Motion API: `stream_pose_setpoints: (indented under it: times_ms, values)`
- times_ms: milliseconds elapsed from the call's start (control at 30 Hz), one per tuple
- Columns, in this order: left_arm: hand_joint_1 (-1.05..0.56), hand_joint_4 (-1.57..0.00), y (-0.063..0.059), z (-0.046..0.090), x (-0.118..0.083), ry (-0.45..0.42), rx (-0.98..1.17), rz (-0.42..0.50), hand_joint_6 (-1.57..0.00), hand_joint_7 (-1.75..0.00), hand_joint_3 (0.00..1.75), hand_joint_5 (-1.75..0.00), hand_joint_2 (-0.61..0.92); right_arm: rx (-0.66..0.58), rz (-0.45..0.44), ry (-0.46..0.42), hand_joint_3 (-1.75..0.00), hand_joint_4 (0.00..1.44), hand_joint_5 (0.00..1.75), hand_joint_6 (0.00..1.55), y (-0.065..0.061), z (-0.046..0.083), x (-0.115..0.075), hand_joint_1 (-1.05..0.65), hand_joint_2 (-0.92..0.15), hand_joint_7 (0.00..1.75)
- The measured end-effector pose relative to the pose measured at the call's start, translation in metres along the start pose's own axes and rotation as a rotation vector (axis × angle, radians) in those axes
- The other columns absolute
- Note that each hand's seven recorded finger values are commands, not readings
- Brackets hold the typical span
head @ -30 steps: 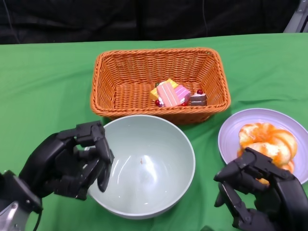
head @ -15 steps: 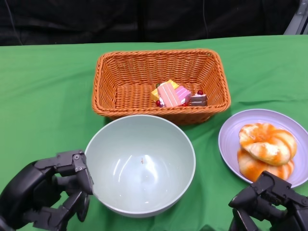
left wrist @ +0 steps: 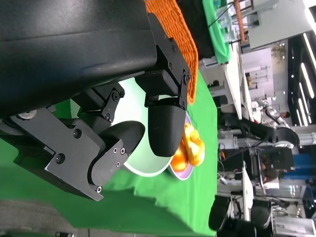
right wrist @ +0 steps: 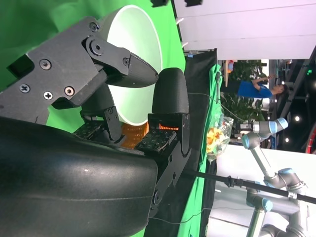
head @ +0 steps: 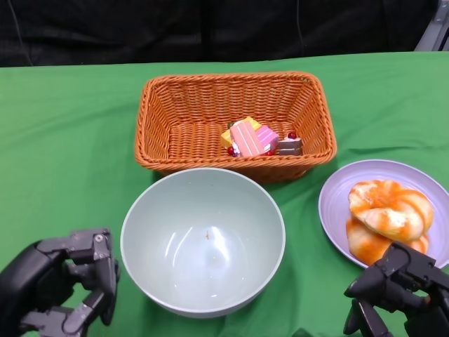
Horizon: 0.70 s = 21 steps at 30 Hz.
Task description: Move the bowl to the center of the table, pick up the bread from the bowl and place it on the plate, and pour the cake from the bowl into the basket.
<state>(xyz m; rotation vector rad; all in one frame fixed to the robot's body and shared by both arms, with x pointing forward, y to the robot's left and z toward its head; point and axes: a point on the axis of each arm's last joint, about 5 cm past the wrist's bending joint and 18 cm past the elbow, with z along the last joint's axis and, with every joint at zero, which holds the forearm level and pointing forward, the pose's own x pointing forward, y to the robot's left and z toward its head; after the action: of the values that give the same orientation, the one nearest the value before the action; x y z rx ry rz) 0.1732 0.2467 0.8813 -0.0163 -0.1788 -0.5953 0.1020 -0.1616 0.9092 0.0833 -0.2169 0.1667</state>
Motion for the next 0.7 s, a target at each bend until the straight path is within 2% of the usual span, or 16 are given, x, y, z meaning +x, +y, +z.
stream_pose_setpoints:
  times_ms: [200, 700]
  values:
    - [-0.05, -0.84, 0.0030, 0.0016, 0.0025, 0.002, -0.005, 0.002, -0.70, -1.66, 1.33, -1.75, 0.50, -0.036, 0.021, 0.012, -1.13, 0.81, 1.57, 0.74, 0.0009, -0.0012, 0.0008, -0.15, -0.43, 1.34]
    - [-0.03, -0.86, 0.0039, 0.0023, 0.0034, 0.010, 0.006, -0.003, -0.71, -1.66, 1.38, -1.75, 0.48, -0.029, 0.025, 0.014, -1.08, 0.80, 1.56, 0.72, 0.0002, -0.0025, 0.0009, -0.18, -0.48, 1.35]
